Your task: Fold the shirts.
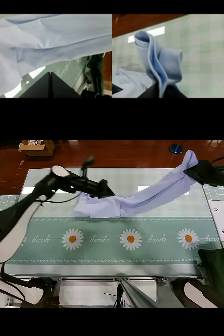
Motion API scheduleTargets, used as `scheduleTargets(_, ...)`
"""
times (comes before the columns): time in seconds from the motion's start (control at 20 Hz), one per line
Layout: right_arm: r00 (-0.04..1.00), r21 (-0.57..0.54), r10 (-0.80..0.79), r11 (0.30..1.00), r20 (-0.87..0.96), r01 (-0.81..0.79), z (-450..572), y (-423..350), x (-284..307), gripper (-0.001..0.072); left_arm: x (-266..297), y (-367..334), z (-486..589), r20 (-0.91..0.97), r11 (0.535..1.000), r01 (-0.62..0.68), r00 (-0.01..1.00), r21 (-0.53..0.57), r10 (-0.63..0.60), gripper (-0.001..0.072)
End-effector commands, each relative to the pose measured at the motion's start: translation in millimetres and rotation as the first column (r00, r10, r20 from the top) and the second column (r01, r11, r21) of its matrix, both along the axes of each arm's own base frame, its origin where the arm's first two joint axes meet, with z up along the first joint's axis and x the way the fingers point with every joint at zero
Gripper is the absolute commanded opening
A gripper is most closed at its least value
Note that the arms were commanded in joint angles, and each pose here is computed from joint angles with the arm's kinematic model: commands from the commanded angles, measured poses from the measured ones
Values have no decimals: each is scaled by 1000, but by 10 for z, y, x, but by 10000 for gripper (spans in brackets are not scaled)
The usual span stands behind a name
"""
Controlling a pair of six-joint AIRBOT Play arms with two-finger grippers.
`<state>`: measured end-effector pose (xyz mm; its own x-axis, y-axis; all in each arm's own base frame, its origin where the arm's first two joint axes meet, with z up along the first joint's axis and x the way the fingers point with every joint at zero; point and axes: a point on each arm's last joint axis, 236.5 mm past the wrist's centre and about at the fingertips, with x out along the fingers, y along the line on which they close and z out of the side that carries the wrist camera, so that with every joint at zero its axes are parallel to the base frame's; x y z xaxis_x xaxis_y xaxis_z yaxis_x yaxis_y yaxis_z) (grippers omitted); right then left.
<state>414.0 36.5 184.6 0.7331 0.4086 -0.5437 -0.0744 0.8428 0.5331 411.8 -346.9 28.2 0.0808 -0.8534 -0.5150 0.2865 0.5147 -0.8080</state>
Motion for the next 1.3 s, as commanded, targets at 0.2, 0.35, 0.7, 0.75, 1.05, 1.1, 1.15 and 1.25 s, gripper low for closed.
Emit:
scheduleTargets(0.2,1000,-10,8,1000,5,-8,491,193,-771,31,-381,-916,-220,-67,997,11,998,-76,-16,22)
scheduleTargets(0.35,1000,3,0,1000,29,0,642,251,-960,31,-556,-1185,-294,-134,992,8,991,-124,-24,22)
scheduleTargets(0.7,997,-80,-54,995,53,58,661,77,-1018,31,-1428,-1918,-367,-239,965,113,956,-238,-171,21)
scheduleTargets(0.75,997,-94,-61,993,51,66,646,44,-1015,31,-1406,-1930,-398,-227,966,108,960,-237,-163,21)
scheduleTargets(1.05,996,-113,-74,990,52,80,627,-9,-992,31,-21,-654,76,-57,979,-59,997,-198,49,16)
scheduleTargets(1.1,997,-109,-68,991,44,73,606,6,-974,31,204,-263,247,11,983,-95,995,-155,97,16)
scheduleTargets(1.15,998,-111,-51,992,34,55,564,51,-940,30,361,111,413,74,986,-129,988,-110,137,16)
scheduleTargets(1.25,1000,-111,7,994,18,-5,465,244,-810,31,531,867,785,199,980,-199,959,-24,200,16)
